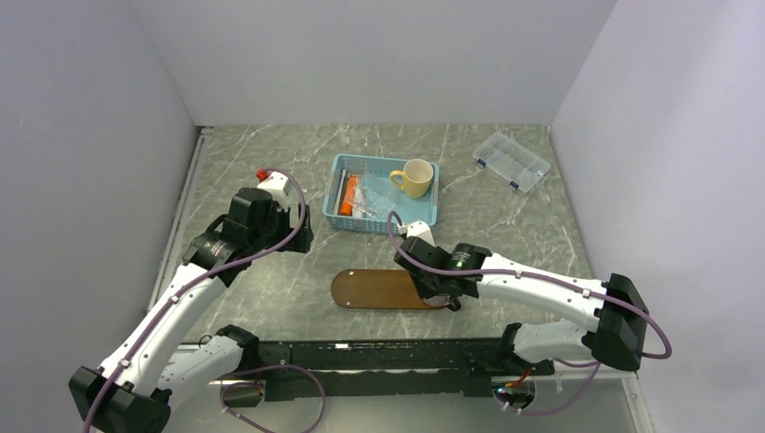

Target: Prepare toiletry sets of a toothbrush and toothpaste on the tray

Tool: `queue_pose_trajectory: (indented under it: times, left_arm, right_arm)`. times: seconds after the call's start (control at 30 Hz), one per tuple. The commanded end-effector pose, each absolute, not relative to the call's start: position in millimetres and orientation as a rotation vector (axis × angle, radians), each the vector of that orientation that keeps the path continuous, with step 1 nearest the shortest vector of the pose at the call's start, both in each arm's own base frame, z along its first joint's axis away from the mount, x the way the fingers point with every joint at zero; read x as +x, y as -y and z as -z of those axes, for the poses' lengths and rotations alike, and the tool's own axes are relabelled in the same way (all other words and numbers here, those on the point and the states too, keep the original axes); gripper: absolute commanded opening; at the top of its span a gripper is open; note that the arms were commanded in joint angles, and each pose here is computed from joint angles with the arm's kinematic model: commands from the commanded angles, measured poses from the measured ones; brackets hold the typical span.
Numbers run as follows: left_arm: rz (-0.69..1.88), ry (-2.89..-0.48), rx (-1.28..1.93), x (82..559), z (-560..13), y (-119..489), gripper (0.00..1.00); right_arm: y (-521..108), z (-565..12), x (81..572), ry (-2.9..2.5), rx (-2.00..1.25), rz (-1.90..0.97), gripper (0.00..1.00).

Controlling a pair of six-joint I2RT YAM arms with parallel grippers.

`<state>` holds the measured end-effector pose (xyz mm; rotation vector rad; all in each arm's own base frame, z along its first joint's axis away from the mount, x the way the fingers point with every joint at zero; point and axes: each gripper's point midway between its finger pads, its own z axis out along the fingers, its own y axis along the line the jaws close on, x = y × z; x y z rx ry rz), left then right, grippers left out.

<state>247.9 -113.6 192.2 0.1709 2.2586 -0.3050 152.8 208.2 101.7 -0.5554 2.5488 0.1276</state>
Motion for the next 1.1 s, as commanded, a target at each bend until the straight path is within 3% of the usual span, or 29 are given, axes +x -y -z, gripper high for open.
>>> queue_pose_trajectory:
  times: [0.0, 0.1, 0.23, 0.43, 1.07]
  left_arm:
    - [0.3, -2.235, 0.185, 252, -196, 113, 0.99]
    - [0.3, -2.237, 0.184, 252, -195, 113, 0.99]
    - [0.3, -2.239, 0.184, 252, -195, 113, 0.99]
    - [0.298, -2.238, 0.184, 252, -195, 113, 0.99]
    - [0.315, -2.236, 0.193, 252, -196, 116, 0.99]
  right_arm:
    - [-212, -109, 160, -2.499, -0.503, -0.152, 0.0]
    - [-214, -111, 161, -2.493, -0.498, -0.155, 0.01]
    - [-212, -112, 163, -2.491, -0.49, -0.137, 0.23]
    - [-213, -114, 164, -2.485, -0.478, -0.142, 0.33]
    - [-222, -181, 191, -2.362, -0.434, -0.106, 0.52]
